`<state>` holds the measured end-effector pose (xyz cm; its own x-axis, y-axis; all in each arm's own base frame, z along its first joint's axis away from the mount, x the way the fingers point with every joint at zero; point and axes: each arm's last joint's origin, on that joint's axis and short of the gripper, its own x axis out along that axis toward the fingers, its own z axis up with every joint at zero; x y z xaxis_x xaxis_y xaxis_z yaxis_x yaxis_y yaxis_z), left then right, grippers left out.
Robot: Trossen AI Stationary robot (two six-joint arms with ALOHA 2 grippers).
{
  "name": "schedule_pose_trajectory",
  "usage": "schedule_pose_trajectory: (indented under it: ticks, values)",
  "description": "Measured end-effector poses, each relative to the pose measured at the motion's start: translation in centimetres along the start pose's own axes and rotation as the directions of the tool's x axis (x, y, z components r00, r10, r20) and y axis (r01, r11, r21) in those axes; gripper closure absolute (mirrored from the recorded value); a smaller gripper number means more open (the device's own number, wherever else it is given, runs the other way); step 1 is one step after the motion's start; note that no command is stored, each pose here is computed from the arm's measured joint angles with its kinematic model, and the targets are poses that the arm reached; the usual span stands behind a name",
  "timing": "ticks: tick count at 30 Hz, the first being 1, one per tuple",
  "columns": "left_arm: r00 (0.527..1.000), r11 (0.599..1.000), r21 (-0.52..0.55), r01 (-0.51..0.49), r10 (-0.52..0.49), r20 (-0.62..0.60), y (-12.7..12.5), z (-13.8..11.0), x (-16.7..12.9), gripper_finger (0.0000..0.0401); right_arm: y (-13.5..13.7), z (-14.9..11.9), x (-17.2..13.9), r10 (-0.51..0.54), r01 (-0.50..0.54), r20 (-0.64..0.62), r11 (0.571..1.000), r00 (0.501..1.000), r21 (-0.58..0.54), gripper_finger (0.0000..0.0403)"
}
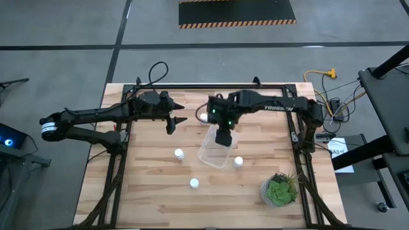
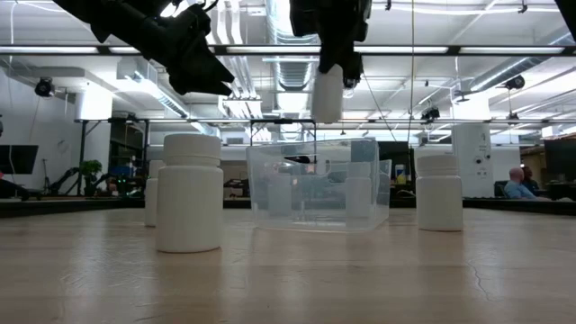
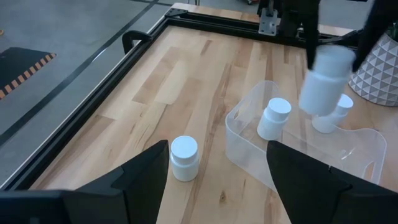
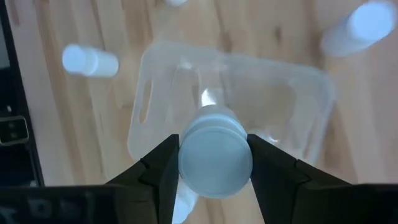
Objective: Pick and place pill bottles into a basket
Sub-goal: Put the medicine bottle into the transparent bin
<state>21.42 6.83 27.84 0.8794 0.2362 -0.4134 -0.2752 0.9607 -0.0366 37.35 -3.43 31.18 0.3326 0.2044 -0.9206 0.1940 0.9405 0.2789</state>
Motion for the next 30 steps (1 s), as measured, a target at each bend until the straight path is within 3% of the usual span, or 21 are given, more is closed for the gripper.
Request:
schedule_pose_trajectory:
  ticks: [10,16,23,30]
  values:
    - [1.0,1.0,0.0,-0.001,0.001,0.0,0.0,0.0,0.0,0.0147,2.1,-1.7,3.6,0.003,-0.003,-0.078,1.0,0.997,-0.007,0.0251]
    - [1.0,1.0,-0.001,-0.001,0.001,0.0,0.0,0.0,0.0,0.0147,1.7,-2.5,5.8,-0.01,0.01,-0.09,1.0,0.996,-0.008,0.0251]
    - [1.0,1.0,-0.002,-0.001,0.001,0.0,0.0,0.0,0.0,0.0147,0.7,-3.5,7.7,-0.093,0.093,-0.107,0.996,0.99,-0.007,0.0251]
    - [1.0,1.0,-0.002,0.0,0.0,0.0,0.0,0.0,0.0,0.0147,0.5,-3.5,8.6,-0.086,0.088,-0.07,0.996,0.994,0.026,0.0251]
